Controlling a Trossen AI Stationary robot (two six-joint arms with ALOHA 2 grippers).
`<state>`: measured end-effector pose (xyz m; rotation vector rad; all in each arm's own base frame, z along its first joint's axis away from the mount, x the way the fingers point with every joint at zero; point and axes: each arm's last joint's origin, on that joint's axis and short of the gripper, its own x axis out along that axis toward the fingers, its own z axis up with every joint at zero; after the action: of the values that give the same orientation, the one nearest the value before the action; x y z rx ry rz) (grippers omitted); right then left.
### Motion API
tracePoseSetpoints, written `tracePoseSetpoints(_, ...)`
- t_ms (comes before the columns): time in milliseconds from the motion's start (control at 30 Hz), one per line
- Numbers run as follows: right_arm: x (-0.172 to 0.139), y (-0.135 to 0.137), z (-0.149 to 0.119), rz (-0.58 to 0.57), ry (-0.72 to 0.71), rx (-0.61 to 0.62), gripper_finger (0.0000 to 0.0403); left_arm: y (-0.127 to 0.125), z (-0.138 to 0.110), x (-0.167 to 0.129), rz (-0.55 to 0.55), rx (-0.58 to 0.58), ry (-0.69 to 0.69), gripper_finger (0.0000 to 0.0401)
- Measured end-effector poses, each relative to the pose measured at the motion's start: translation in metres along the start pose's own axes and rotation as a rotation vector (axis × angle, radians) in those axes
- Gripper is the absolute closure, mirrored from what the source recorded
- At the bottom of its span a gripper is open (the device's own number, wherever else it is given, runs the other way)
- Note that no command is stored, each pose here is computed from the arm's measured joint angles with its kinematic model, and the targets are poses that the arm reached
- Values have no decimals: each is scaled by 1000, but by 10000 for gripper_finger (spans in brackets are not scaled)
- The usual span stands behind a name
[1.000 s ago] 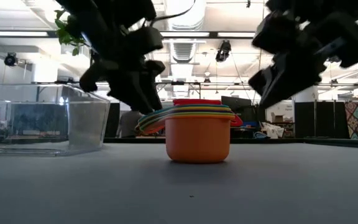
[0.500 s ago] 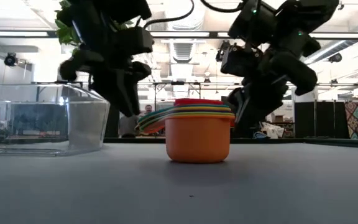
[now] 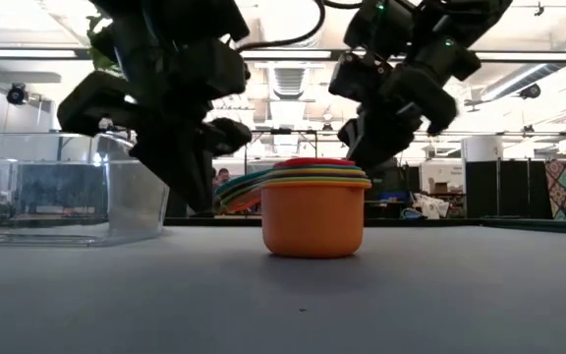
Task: Nest measuring cups in basket
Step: Put the stacked colored measuring cups into the transparent bin
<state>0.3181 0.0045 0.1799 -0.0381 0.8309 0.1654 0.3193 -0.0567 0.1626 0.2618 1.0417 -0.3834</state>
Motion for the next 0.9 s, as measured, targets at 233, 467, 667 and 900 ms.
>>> tracePoseSetpoints(233,11,-4,11,-2,18,-20,394,3,-2,14,-1,6,10,393)
tracePoseSetpoints(467,-16,-6,29,-106,67,13,394,2,-2,14,-2,13,13,397)
tracePoseSetpoints(667,-21,-3,14,-103,92,88,394,4,-2,13,2,18,10,397)
tracePoseSetpoints(900,-11,-3,-6,-106,107,159,394,9,-3,12,28,33,6,398)
